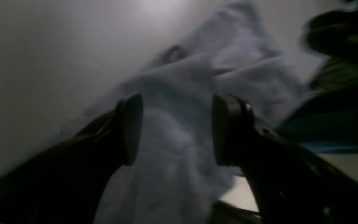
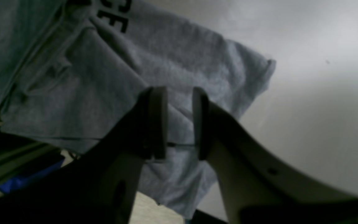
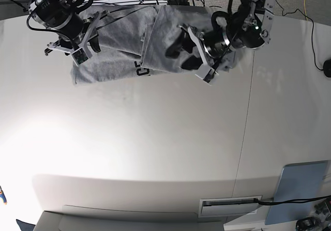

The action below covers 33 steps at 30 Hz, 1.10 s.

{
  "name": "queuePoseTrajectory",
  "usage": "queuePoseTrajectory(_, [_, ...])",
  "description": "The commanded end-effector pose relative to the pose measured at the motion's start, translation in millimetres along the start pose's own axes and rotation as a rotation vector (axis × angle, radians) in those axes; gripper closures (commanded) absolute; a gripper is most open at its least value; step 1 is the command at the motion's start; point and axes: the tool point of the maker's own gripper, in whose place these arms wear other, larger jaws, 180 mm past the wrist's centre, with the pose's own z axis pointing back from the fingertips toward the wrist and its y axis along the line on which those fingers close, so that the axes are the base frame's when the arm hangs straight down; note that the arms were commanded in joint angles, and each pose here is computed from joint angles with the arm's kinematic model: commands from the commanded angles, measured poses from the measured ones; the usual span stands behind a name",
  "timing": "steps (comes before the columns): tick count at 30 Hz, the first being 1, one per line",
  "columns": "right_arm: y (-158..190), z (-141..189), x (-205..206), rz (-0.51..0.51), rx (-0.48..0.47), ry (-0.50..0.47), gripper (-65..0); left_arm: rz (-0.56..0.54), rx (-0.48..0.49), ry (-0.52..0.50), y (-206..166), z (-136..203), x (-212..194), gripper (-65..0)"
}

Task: Fold the T-shirt properly

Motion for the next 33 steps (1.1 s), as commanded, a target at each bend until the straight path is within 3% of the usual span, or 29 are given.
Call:
queuePoseTrajectory(1, [-15.8, 7.0, 3.9, -0.002, -0.062, -0.022, -14.4, -0.029, 0.007, -0.027, 1.0, 2.8, 8.2, -35.6])
queuePoseTrajectory(4, [-58.9, 25.1, -8.3, -0.068, -0.216, -0.012, -14.4, -0.071, 0.058, 0.01, 12.9, 6.4, 0.4, -35.6])
queuePoseTrajectory(7, [-85.2, 41.0, -27.4, -0.148, -0.258, 0.006, -14.4, -0.084, 0.059, -0.002, 16.7, 10.2, 2.0, -35.6])
queuePoseTrajectory(12, [-97.1, 37.1, -69.3, -0.286, -0.174, 0.063, -14.7, -0.056, 0.015, -0.05, 9.7, 11.3, 10.3, -35.6])
queuePoseTrajectory(19, [-96.1, 22.1, -81.8, -0.373, -0.089, 0.002, -35.6, -0.093, -0.014, -0.024, 4.5, 11.1, 5.2, -35.6])
queuePoseTrajectory(22, [-97.4, 21.1, -79.4, -0.403, -0.091, -0.013, -36.2, -0.093, -0.013, -0.017, 4.7, 11.1, 4.1, -35.6])
queuePoseTrajectory(24, [-97.5, 17.7, -82.9, -0.476, -0.081, 0.01, -36.2, -0.092, -0.013, -0.018, 4.6, 11.1, 4.1, -35.6])
queuePoseTrajectory(33, [-86.6, -16.3, -93.6, -0.708, 0.097, 0.038, -36.2, -0.093, -0.013, -0.018, 4.7, 11.1, 4.2, -35.6])
